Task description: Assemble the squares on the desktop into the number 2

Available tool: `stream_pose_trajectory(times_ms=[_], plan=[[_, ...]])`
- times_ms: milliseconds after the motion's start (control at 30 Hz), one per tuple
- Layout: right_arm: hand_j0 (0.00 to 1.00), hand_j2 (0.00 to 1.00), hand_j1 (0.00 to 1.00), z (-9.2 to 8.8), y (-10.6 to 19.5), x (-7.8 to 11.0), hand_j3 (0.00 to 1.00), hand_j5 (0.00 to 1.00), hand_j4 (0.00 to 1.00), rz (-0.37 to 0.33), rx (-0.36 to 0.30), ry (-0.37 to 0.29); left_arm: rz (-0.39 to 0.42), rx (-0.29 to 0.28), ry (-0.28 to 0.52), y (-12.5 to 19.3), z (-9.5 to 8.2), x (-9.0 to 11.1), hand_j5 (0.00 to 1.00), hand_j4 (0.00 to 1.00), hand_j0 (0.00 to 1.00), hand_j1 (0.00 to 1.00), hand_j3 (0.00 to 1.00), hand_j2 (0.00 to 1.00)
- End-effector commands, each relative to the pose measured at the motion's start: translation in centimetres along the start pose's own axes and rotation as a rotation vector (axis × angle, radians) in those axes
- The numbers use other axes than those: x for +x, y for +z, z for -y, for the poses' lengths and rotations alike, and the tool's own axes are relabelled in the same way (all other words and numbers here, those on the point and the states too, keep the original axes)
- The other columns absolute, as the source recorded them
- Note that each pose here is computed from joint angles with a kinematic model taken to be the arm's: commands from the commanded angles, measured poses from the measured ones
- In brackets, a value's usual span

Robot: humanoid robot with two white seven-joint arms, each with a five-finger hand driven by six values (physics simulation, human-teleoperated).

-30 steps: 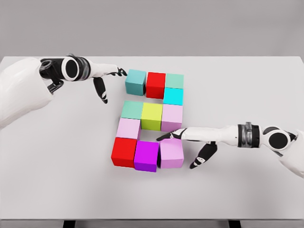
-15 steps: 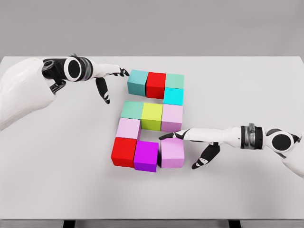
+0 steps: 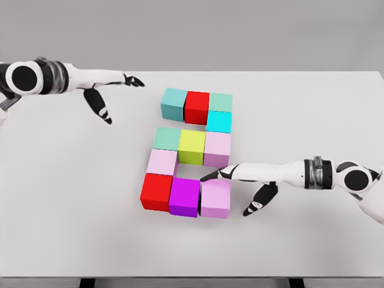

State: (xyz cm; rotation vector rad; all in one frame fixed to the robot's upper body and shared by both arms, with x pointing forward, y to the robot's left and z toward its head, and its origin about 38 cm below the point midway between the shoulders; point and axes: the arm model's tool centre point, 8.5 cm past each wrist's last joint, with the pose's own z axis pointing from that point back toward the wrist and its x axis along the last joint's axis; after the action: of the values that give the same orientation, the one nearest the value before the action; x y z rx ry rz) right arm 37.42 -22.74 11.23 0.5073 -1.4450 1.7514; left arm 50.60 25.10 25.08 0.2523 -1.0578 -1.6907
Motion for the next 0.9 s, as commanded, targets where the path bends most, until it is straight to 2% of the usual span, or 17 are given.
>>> stream_pose_trajectory(times_ms=[0,133,300,333,400,433,500,567,633,767,867], plan=[[1.0,1.0,1.0,0.1,0.1,0.1,1.0,1.0,1.0,0.002,-0.004,-0.003,0.084,0.028,-0.059,1.6,-0.7,0.0,1.0,1.0,1.0,1.0,1.0,1.0],[1.0,1.0,1.0,1.9,0.3,0.6,1.0,1.0,1.0,0.012,-0.046,0.026,0.093,0.04,-0.069,2.2,-0.9,-0.3,1.0,1.0,1.0,1.0,1.0,1.0],[1.0,1.0,1.0,2.3,0.7,0.7,1.0,1.0,1.0,0.006,-0.053,0.036,0.166,0.04,-0.129,2.5,-0.8,0.4,1.0,1.0,1.0,1.0,1.0,1.0],[1.0,1.0,1.0,2.4,1.0,0.7,1.0,1.0,1.0,-0.001,-0.053,0.038,0.224,0.044,-0.194,4.0,-0.7,0.4,1.0,1.0,1.0,1.0,1.0,1.0],[1.0,1.0,1.0,2.5,2.6,1.0,1.0,1.0,1.0,-0.026,-0.043,0.056,0.309,0.048,-0.265,4.8,-0.6,1.0,1.0,1.0,1.0,1.0,1.0,1.0],[1.0,1.0,1.0,2.9,3.8,1.3,1.0,1.0,1.0,-0.042,-0.044,0.071,0.377,0.054,-0.323,5.7,-0.5,1.3,1.0,1.0,1.0,1.0,1.0,1.0],[1.0,1.0,1.0,4.7,6.8,1.5,1.0,1.0,1.0,-0.098,-0.089,0.107,0.463,0.052,-0.385,6.1,-0.2,2.0,1.0,1.0,1.0,1.0,1.0,1.0],[1.0,1.0,1.0,6.0,9.2,1.5,1.0,1.0,1.0,-0.143,-0.131,0.129,0.467,0.051,-0.388,6.1,-0.1,2.0,1.0,1.0,1.0,1.0,1.0,1.0],[1.0,1.0,1.0,6.3,10.4,1.5,1.0,1.0,1.0,-0.169,-0.14,0.135,0.46,0.05,-0.387,6.3,0.0,1.7,1.0,1.0,1.0,1.0,1.0,1.0],[1.0,1.0,1.0,5.8,10.4,1.2,1.0,1.0,1.0,-0.176,-0.135,0.123,0.431,0.053,-0.382,7.2,-0.1,0.7,1.0,1.0,1.0,1.0,1.0,1.0],[1.0,1.0,1.0,6.0,11.2,0.7,1.0,1.0,1.0,-0.199,-0.151,0.117,0.43,0.053,-0.382,7.2,-0.1,0.7,1.0,1.0,1.0,1.0,1.0,1.0]])
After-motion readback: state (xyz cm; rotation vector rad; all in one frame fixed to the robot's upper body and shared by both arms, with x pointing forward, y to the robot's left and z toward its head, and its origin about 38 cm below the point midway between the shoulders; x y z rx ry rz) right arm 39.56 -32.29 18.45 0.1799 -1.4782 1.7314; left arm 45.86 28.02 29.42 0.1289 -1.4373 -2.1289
